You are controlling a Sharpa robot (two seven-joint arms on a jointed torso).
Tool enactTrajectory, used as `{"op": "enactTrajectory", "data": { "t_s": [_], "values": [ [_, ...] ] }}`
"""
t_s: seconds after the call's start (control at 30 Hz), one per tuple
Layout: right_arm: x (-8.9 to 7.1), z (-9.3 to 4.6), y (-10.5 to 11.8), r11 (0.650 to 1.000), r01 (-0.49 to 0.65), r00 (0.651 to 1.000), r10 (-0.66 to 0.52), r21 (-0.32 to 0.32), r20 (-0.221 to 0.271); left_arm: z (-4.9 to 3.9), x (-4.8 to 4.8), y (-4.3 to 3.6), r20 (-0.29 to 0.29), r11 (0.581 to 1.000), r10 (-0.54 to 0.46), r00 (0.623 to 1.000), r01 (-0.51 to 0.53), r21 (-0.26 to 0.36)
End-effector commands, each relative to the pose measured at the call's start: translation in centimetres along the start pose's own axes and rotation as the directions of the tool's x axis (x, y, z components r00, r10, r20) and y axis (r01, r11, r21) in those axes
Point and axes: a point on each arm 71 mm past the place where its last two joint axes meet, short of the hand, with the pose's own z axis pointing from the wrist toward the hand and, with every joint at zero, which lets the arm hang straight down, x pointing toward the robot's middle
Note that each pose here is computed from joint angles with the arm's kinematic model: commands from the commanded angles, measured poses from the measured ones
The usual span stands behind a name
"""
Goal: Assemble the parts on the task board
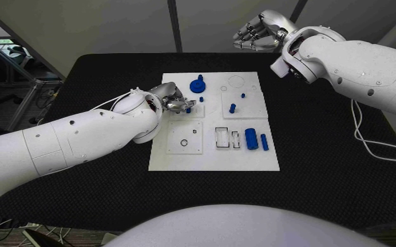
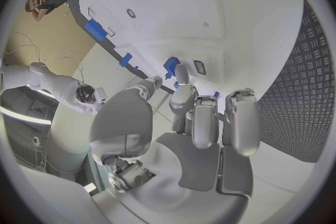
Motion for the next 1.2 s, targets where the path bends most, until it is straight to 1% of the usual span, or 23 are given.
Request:
{"op": "enactTrajectory", "data": {
  "t_s": [0.03, 0.27, 0.47, 0.57, 0.63, 0.83, 0.97, 1.0, 1.03, 1.07, 1.13, 1.2],
  "values": [
    [0.0, 0.1, 0.1, 1.000, 0.000, 1.000, 0.000, -0.009, -0.006, 0.02, -0.21, -0.27, 0.020, 1.000, -0.018, 1.000, 0.018, 0.016],
    [0.0, 0.1, 0.1, 1.000, 0.000, 1.000, 0.000, -0.008, -0.008, 0.02, -0.22, -0.37, 0.015, 1.000, -0.018, 1.000, 0.017, 0.018],
    [0.0, 0.0, 0.1, 1.000, 0.000, 1.000, 0.000, -0.007, -0.008, 0.01, -0.29, -0.19, 0.012, 1.000, -0.015, 1.000, 0.015, 0.013],
    [0.0, 0.0, 0.1, 1.000, 0.000, 1.000, 0.000, -0.007, -0.008, 0.01, -0.57, -0.18, 0.016, 1.000, -0.018, 1.000, 0.018, 0.012],
    [-0.1, 0.0, 0.1, 1.000, 0.000, 1.000, 0.000, -0.007, -0.008, 0.01, -0.96, -0.28, 0.021, 1.000, -0.023, 1.000, 0.023, 0.014],
    [-0.1, 0.0, 0.0, 1.000, 0.000, 1.000, 0.000, -0.005, -0.007, -0.09, -2.97, -0.70, 0.029, 0.999, -0.041, 0.999, 0.040, 0.022],
    [-0.1, 0.0, 0.0, 1.000, 0.000, 1.000, -0.001, -0.004, -0.006, 0.04, -5.26, -1.06, 0.006, 0.999, -0.051, 0.999, 0.051, 0.019],
    [-0.1, 0.0, 0.0, 1.000, 0.001, 1.000, -0.001, -0.004, -0.006, 0.15, -5.96, -1.12, -0.007, 0.999, -0.044, 0.999, 0.044, 0.015],
    [-0.1, 0.0, 0.0, 1.000, 0.001, 1.000, -0.001, -0.004, -0.005, 0.23, -6.31, -1.14, -0.016, 0.999, -0.040, 0.999, 0.040, 0.010],
    [-0.1, 0.0, 0.0, 1.000, 0.001, 1.000, -0.001, -0.003, -0.005, 0.40, -6.93, -1.15, -0.032, 0.999, -0.034, 0.999, 0.034, 0.003],
    [-0.1, 0.0, -0.1, 1.000, 0.001, 1.000, -0.001, -0.002, -0.004, 0.92, -8.37, -1.16, -0.066, 1.000, -0.020, 0.998, 0.019, -0.016],
    [-0.2, 0.0, -0.1, 1.000, 0.001, 1.000, -0.001, -0.002, -0.003, 1.46, -9.39, -1.04, -0.107, 0.999, 0.002, 0.994, -0.006, -0.033]
  ]
}}
